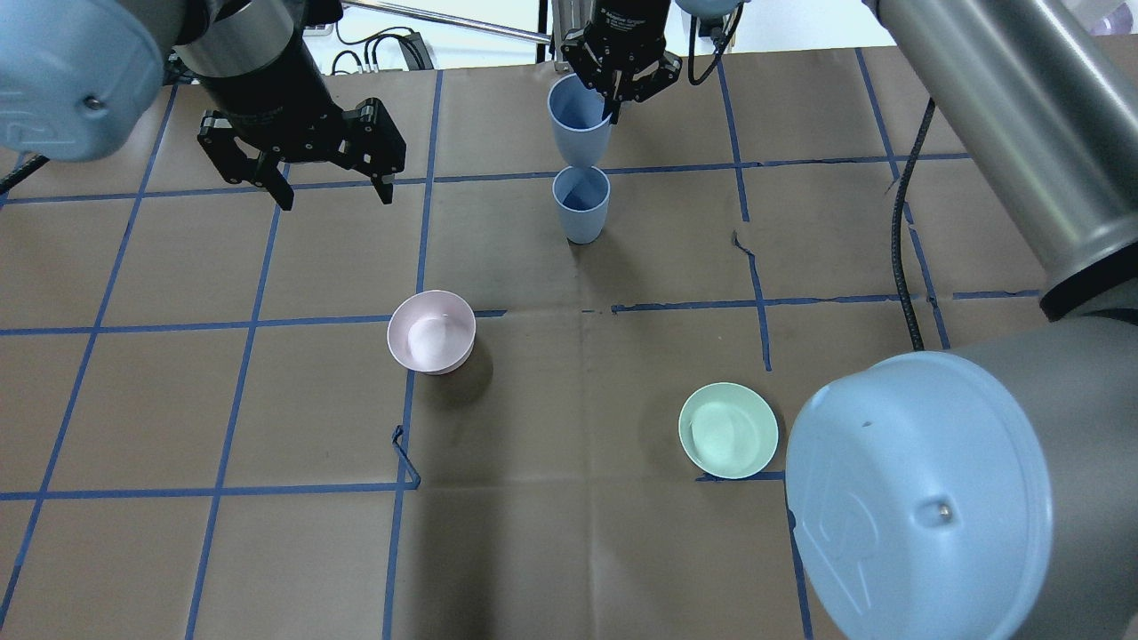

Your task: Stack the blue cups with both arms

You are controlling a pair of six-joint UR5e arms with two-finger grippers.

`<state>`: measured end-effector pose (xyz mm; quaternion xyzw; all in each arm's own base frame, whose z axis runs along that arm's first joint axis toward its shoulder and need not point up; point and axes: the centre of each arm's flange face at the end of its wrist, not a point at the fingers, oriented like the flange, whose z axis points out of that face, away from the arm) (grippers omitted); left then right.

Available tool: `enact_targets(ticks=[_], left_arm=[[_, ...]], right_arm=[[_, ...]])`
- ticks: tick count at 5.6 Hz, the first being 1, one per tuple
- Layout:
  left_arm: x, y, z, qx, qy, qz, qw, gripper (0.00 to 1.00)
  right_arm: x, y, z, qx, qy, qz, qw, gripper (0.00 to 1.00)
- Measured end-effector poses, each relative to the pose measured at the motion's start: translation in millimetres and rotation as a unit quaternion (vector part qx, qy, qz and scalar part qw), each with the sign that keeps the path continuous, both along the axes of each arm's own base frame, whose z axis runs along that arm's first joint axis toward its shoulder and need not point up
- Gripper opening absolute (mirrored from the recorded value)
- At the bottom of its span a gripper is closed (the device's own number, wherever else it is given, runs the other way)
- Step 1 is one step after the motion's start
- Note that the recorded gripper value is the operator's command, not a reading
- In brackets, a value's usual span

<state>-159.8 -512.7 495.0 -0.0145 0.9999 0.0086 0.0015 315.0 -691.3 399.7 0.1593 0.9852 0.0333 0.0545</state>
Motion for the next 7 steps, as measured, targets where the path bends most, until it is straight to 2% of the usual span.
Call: enact_targets(ticks=[2,3,4,5,7], left_arm=[[1,3,0,0.0,0.0,0.001,1.0,0.99],[1,3,0,0.0,0.0,0.001,1.0,0.99],[1,4,0,0.0,0.0,0.001,1.0,0.99],[1,4,0,0.0,0.0,0.001,1.0,0.99],[1,4,0,0.0,0.0,0.001,1.0,0.99]], right_arm=[[2,0,-23,0.029,0.006,0.003,0.9996,0.08],[3,-1,-29,0.033,0.007,0.005,0.9994,0.08],[3,-5,-40,0.037,0.008,0.005,0.9993,0.21],[4,-7,-48,0.041,0.008,0.005,0.9991,0.99],[4,-8,-46,0.038,0.007,0.004,0.9992,1.0]])
